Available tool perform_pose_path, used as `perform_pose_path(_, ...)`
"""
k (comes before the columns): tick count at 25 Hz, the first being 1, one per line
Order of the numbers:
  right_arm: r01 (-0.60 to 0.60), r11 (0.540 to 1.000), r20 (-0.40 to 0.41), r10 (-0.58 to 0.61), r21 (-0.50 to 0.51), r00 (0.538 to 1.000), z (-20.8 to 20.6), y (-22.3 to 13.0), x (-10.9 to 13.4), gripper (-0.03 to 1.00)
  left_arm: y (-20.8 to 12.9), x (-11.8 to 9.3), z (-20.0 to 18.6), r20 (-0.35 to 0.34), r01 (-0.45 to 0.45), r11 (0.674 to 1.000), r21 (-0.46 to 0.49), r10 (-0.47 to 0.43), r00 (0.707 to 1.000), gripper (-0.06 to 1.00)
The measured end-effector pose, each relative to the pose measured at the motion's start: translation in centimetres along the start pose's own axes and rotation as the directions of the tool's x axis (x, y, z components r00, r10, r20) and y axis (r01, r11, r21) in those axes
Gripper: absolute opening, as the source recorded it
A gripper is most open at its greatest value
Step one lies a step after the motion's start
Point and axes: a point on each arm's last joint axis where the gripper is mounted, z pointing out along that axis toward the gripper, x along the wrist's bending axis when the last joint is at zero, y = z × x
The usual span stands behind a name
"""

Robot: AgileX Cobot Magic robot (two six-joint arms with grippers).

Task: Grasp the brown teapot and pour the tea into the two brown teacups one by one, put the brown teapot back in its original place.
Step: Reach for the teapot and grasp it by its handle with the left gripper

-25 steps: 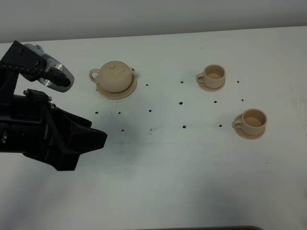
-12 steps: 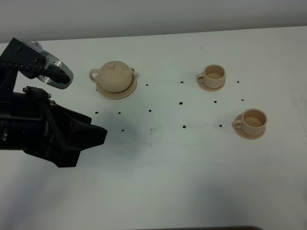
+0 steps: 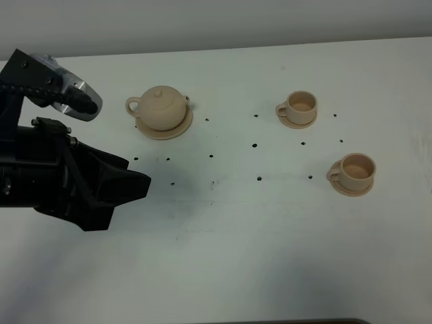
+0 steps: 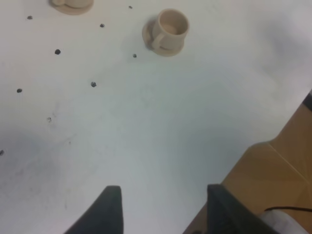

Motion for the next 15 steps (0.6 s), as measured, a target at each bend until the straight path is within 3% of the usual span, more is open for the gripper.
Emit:
perform_pose_path(8,-0.017,0.983,0.077,0.031,-0.181,0.997,-2.2,-1.6,0.2,0.48,0.1,0.1,0.0,-0.008,-0.009,1.0,-0.016,0.009,1.0,0.43)
perform_pose_path(15,-0.001,0.97,0.091,0.024,-0.243,0.996,-2.9,-2.3,0.3,0.48,0.2,0.1,0.0,-0.011,-0.013,1.0,-0.02,0.013,1.0,0.43)
